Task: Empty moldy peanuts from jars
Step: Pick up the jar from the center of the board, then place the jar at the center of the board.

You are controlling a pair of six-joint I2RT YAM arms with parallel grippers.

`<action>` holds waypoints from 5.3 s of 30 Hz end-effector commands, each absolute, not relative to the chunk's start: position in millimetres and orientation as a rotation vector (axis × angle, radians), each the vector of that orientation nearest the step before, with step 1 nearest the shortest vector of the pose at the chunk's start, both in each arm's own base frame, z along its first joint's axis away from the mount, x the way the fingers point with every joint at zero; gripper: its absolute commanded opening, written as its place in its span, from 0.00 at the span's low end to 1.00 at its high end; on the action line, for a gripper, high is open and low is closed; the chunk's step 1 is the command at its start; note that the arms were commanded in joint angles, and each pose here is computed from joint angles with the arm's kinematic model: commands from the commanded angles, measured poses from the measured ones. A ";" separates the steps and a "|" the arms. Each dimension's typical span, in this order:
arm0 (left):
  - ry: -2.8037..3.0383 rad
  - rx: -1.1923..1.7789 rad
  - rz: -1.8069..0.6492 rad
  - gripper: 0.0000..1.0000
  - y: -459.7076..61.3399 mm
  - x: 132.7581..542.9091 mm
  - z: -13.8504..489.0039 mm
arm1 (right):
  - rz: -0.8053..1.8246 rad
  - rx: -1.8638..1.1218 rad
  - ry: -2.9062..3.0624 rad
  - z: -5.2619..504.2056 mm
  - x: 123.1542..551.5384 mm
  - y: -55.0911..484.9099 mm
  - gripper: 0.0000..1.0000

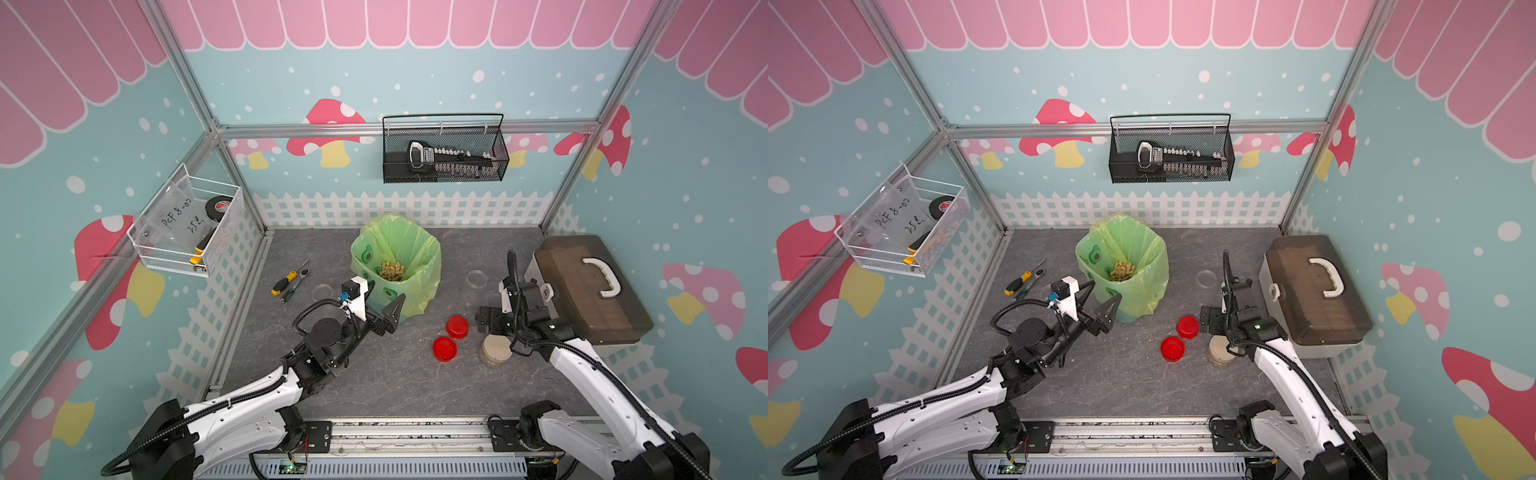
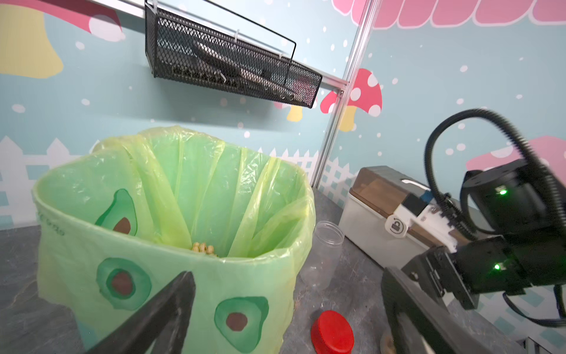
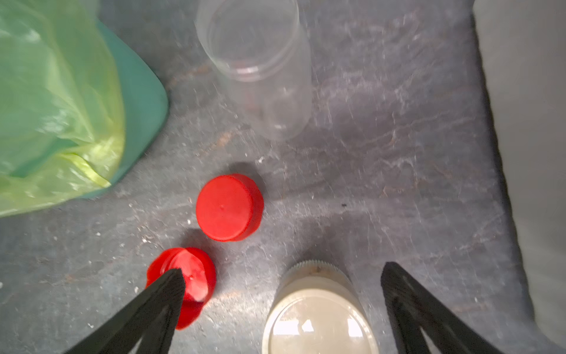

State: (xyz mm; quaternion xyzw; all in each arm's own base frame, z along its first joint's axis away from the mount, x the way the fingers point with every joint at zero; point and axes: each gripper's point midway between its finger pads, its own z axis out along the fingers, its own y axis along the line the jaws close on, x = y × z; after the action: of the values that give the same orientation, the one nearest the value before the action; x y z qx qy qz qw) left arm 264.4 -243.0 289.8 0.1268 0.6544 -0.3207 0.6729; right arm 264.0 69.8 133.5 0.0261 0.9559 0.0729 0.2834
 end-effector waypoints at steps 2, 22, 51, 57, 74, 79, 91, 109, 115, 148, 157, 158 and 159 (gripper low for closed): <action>1.464 0.311 -0.711 0.93 -241.8 261.4 269.0 | 0.098 0.068 2.663 126.8 245.0 59.8 0.99; 1.451 0.392 -0.730 0.93 -238.1 244.0 261.5 | -0.067 0.112 2.802 94.7 217.6 63.3 0.99; 1.461 0.405 -0.735 0.93 -242.2 245.1 260.0 | -0.021 0.049 2.871 49.0 218.2 77.3 0.82; 1.469 0.406 -0.733 0.93 -244.1 247.0 259.3 | -0.042 0.007 2.903 36.1 220.6 79.1 0.94; 1.482 0.427 -0.749 0.92 -250.7 247.7 256.2 | 0.008 -0.017 2.813 49.9 239.2 84.3 0.96; 1.482 0.430 -0.753 0.92 -251.6 247.3 256.2 | 0.009 -0.024 2.829 44.6 240.9 84.1 0.84; 1.512 0.465 -0.777 0.92 -257.4 244.2 256.4 | 0.033 -0.075 2.832 67.4 236.0 86.2 0.59; 1.628 0.389 -0.672 0.91 -204.4 221.5 232.8 | 0.389 -0.450 2.620 151.6 248.5 202.2 0.59; 1.719 0.352 -0.612 0.92 -202.0 229.7 186.6 | 0.446 -0.574 2.613 133.6 249.8 246.5 0.59; 1.856 0.565 -0.648 0.99 -241.4 190.0 101.5 | 0.425 -0.678 2.597 103.1 194.9 265.7 0.92; 1.870 0.627 -0.638 0.99 -257.3 180.9 86.5 | 0.329 -0.663 2.603 113.8 196.2 249.1 0.93; 1.868 0.630 -0.635 0.99 -259.3 180.1 84.5 | 0.321 -0.667 2.612 112.0 196.5 250.1 0.92; 1.867 0.633 -0.633 0.99 -260.8 179.4 82.2 | 0.313 -0.671 2.622 110.4 196.5 250.7 0.93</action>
State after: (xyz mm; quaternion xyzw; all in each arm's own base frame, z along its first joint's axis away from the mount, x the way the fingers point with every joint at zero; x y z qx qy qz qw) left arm 177.4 -252.8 72.0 0.2785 0.7868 -0.2474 0.4921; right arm 196.9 255.1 112.9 -0.2431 0.9348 0.1368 0.2200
